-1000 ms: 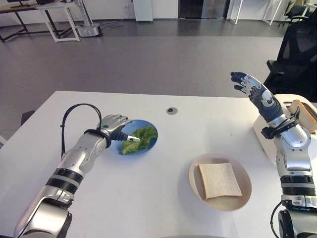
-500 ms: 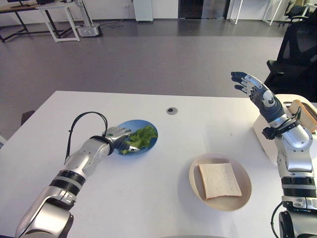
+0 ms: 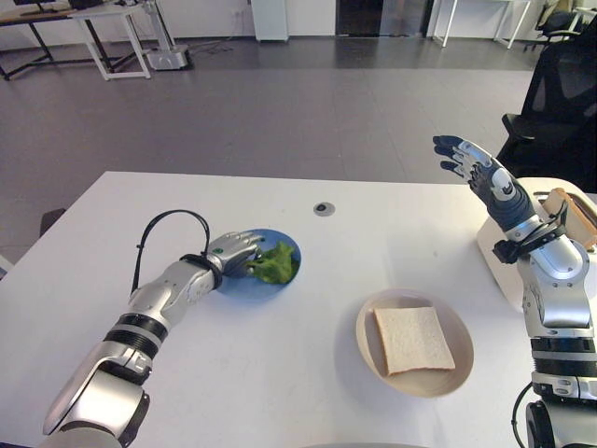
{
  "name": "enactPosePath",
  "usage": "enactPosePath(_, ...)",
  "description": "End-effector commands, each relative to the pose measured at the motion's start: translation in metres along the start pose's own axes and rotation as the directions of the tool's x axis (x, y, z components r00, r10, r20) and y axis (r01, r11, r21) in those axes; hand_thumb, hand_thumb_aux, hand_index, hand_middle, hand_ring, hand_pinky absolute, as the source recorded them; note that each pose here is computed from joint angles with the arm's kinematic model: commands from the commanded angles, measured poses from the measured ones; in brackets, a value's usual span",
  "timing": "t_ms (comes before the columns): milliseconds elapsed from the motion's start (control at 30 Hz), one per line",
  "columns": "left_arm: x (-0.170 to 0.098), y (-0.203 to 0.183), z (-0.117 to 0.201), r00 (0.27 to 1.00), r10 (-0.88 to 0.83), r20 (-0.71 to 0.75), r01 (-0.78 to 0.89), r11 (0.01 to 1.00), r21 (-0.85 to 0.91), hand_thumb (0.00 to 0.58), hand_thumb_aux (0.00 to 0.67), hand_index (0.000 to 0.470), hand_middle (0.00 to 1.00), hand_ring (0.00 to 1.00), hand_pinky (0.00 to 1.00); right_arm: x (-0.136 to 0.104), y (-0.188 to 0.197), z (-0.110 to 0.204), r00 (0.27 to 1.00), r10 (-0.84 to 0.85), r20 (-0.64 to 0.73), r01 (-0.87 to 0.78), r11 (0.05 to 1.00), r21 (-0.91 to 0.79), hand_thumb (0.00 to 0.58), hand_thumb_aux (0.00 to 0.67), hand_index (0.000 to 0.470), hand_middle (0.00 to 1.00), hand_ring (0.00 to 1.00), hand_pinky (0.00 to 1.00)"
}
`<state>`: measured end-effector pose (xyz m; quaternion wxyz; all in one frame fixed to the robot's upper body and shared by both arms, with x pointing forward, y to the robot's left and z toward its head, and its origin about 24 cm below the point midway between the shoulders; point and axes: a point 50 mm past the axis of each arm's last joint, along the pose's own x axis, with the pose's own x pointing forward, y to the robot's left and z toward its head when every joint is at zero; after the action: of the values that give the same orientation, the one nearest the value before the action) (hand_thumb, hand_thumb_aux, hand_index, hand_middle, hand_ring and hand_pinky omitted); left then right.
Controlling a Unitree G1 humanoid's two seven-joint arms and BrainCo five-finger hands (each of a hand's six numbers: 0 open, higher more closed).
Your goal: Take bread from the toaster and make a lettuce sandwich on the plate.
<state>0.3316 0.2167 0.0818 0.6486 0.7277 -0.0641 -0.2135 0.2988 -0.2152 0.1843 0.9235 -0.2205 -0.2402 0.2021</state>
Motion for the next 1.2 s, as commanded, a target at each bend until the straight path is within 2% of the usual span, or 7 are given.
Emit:
enactPosePath(33, 0.000, 0.034, 0.000, 0.988, 0.149, 0.031, -0.151, 0.987, 0.056, 0.580, 0.670, 0.470, 0.00, 0.00, 0.00, -0.001, -0.006, -0.002, 0.999, -0.028, -0.026, 0.027, 1.000, -0.016, 0.000, 0.000, 0.000, 0.00, 0.00, 0.00)
enactPosePath(267, 0.001, 0.049, 0.034, 0.949, 0.243, 0.201, -0.230, 0.969, -0.087, 0.580, 0.670, 0.470, 0.00, 0.00, 0.00, -0.001, -0.011, -0.004, 0.997, -0.066, -0.040, 0.066, 0.998, -0.014, 0.000, 0.000, 0.000, 0.00, 0.00, 0.00)
enactPosePath(433, 0.016, 0.036, 0.092, 0.885, 0.200, 0.421, -0.099, 0.963, -0.250, 0.580, 0.670, 0.470, 0.00, 0.00, 0.00, -0.001, -0.014, -0.004, 0.996, -0.090, -0.009, 0.090, 0.994, 0.055, 0.000, 0.000, 0.000, 0.00, 0.00, 0.00)
enactPosePath(733, 0.030, 0.014, 0.187, 0.711, 0.089, 0.698, 0.105, 0.967, -0.231, 0.580, 0.670, 0.470, 0.00, 0.00, 0.00, -0.002, -0.012, -0.005, 0.996, -0.094, -0.003, 0.094, 0.993, 0.072, 0.000, 0.000, 0.000, 0.00, 0.00, 0.00)
enactPosePath(900, 0.028, 0.005, 0.211, 0.654, 0.062, 0.754, 0.171, 0.959, -0.227, 0.580, 0.670, 0.470, 0.00, 0.00, 0.00, -0.004, -0.010, -0.005, 0.995, -0.103, 0.006, 0.102, 0.990, 0.096, 0.000, 0.000, 0.000, 0.00, 0.00, 0.00)
enactPosePath(1167, 0.031, -0.009, 0.214, 0.677, 0.017, 0.736, 0.143, 0.978, -0.154, 0.580, 0.670, 0.470, 0.00, 0.00, 0.00, -0.008, -0.009, 0.000, 0.995, -0.093, 0.023, 0.091, 0.991, 0.095, 0.000, 0.000, 0.000, 0.00, 0.00, 0.00)
enactPosePath(1200, 0.032, -0.009, 0.214, 0.681, 0.024, 0.732, 0.138, 0.977, -0.161, 0.505, 0.428, 0.300, 0.00, 0.00, 0.00, -0.008, -0.009, 0.000, 0.995, -0.093, 0.021, 0.090, 0.991, 0.094, 0.000, 0.000, 0.000, 0.00, 0.00, 0.00)
